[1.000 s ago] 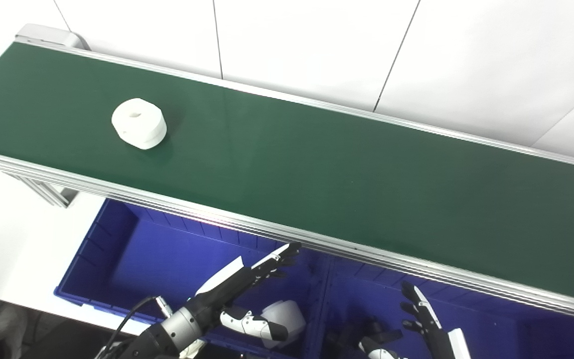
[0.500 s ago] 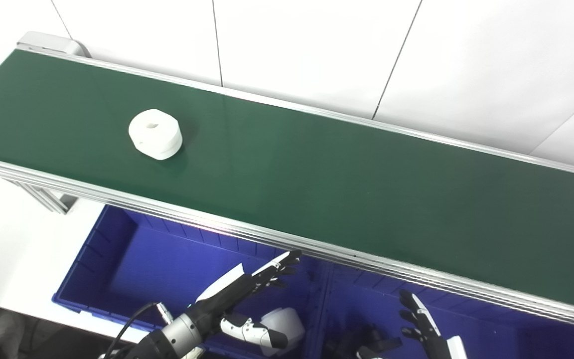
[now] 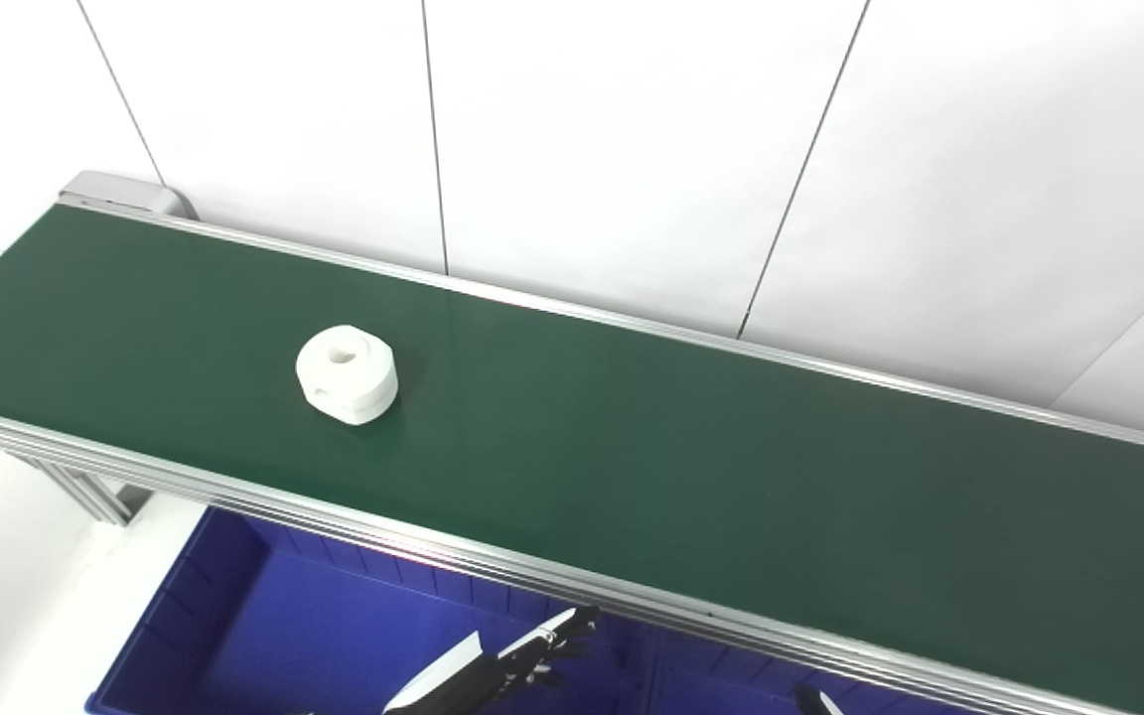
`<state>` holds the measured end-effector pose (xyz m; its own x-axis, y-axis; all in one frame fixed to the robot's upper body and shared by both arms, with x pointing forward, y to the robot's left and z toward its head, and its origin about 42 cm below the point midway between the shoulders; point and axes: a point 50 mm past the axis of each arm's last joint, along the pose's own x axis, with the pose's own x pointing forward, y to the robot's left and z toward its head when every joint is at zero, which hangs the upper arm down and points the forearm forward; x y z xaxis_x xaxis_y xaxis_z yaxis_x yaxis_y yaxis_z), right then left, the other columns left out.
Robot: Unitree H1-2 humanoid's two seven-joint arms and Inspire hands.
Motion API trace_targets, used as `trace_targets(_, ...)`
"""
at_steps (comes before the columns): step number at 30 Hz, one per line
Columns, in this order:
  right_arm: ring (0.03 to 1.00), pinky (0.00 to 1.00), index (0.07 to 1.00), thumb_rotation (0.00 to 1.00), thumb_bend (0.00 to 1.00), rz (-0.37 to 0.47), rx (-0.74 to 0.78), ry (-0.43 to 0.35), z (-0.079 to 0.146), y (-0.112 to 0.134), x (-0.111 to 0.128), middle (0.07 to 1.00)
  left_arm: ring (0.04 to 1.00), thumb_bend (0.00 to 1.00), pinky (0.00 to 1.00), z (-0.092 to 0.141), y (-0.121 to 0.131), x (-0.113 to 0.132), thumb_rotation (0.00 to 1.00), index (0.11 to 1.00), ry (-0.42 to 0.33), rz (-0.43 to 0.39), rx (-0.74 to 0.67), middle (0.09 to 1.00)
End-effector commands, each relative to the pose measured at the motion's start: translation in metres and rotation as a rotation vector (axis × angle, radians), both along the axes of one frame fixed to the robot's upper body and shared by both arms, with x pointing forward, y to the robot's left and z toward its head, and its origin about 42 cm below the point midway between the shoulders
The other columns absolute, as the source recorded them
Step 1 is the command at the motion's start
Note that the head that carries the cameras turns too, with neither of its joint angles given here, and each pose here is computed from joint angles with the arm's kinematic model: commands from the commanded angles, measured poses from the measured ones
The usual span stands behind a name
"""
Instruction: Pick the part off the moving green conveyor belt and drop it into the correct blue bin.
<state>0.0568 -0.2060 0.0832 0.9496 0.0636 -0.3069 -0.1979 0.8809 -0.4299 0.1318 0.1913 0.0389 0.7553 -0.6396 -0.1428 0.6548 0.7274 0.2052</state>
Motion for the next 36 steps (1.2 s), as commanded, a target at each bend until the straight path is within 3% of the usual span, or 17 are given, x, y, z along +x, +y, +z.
trace_targets(1, 0.856, 0.74, 0.911, 0.37, 0.69, 0.004, 0.010, -0.050, 0.006, 0.002, 0.001, 0.903, 0.932, 0.79, 0.83, 0.007, 0.002, 0.004, 0.55, 0.980, -0.059, -0.005, -0.024, 0.977)
trace_targets(13, 0.836, 0.73, 0.888, 0.35, 0.70, 0.016, 0.021, -0.104, 0.008, 0.014, 0.004, 0.877, 0.927, 0.80, 0.84, 0.018, 0.016, 0.006, 0.52, 0.977, -0.101, 0.027, -0.114, 0.972)
trace_targets(18, 0.837, 0.72, 0.886, 0.38, 0.72, 0.015, 0.032, -0.117, 0.013, 0.020, 0.005, 0.878, 0.946, 0.80, 0.86, 0.037, 0.021, 0.008, 0.50, 0.982, -0.108, 0.046, -0.162, 0.988)
trace_targets(22, 0.842, 0.74, 0.884, 0.34, 0.74, 0.001, 0.074, -0.139, 0.018, 0.025, 0.008, 0.879, 0.953, 0.81, 0.86, 0.057, 0.026, 0.016, 0.54, 0.985, -0.170, 0.064, -0.170, 0.998)
trace_targets(30, 0.830, 0.72, 0.891, 0.33, 0.73, -0.008, 0.097, -0.149, 0.022, 0.029, 0.011, 0.880, 0.968, 0.77, 0.95, 0.100, 0.031, 0.067, 0.59, 1.000, -0.334, 0.045, -0.143, 0.997)
trace_targets(36, 0.868, 0.76, 0.905, 0.42, 0.71, -0.002, 0.095, -0.144, 0.022, 0.030, 0.012, 0.909, 0.953, 0.70, 0.90, 0.115, 0.037, 0.115, 0.50, 0.996, -0.414, 0.031, -0.060, 0.989)
